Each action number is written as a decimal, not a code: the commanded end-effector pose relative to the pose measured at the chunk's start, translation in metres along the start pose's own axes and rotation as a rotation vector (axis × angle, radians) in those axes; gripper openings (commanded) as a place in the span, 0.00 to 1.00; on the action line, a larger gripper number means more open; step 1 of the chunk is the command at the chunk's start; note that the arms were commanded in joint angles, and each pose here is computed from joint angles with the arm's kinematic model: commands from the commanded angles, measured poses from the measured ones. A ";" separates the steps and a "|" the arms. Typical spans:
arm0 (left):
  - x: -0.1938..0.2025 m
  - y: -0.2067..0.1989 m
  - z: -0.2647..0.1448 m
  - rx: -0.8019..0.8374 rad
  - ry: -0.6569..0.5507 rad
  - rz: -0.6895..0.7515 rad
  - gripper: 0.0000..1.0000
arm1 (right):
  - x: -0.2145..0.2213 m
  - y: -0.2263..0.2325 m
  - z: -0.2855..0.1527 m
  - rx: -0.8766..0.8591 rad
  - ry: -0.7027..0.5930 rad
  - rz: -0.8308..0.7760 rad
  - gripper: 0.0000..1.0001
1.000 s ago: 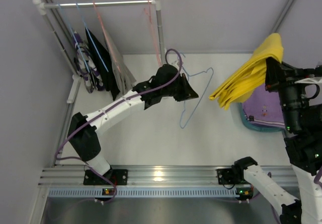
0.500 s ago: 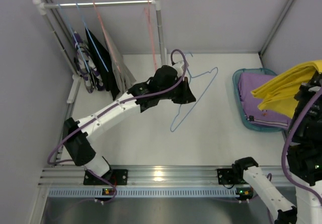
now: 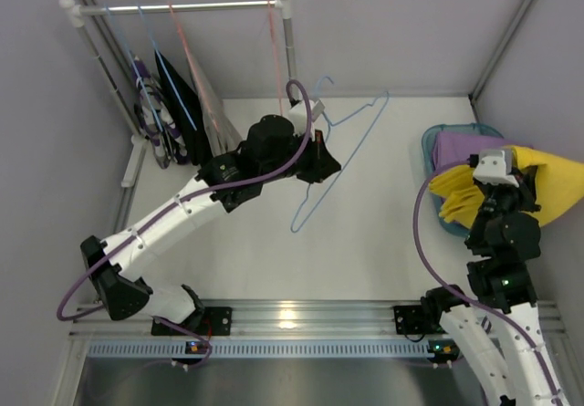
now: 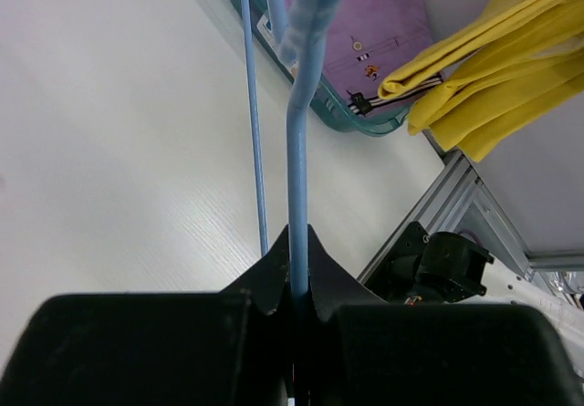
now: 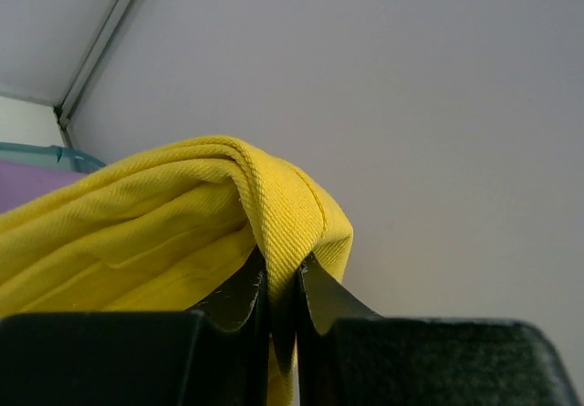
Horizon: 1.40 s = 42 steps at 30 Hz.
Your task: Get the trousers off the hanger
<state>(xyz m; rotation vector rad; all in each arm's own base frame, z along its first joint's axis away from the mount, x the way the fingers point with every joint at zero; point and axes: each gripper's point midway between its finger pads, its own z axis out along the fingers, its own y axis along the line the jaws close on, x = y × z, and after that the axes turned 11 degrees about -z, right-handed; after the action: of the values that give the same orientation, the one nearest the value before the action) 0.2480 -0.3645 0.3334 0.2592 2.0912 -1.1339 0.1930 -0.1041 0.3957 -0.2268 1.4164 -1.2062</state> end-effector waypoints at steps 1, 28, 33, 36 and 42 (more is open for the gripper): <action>-0.018 -0.010 -0.017 0.024 -0.074 0.035 0.00 | -0.016 -0.050 -0.003 0.192 -0.074 0.062 0.00; -0.047 -0.060 -0.037 0.187 -0.118 0.052 0.00 | 0.055 0.162 0.184 -0.224 0.158 -0.188 0.00; -0.048 -0.060 -0.046 0.195 -0.135 0.101 0.00 | 0.048 0.197 0.211 -0.300 0.141 -0.172 0.00; -0.046 -0.062 -0.054 0.223 -0.150 0.148 0.00 | 0.040 0.218 0.219 -0.345 0.085 -0.196 0.00; -0.049 -0.059 -0.064 0.209 -0.165 0.183 0.00 | 0.056 0.254 0.224 -0.415 0.167 -0.196 0.58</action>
<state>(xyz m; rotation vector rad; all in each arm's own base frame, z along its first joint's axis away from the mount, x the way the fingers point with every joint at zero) 0.2236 -0.3486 0.3963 0.4062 1.8927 -1.2122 0.4640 -0.1572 0.1901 -0.6417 1.9307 -1.1287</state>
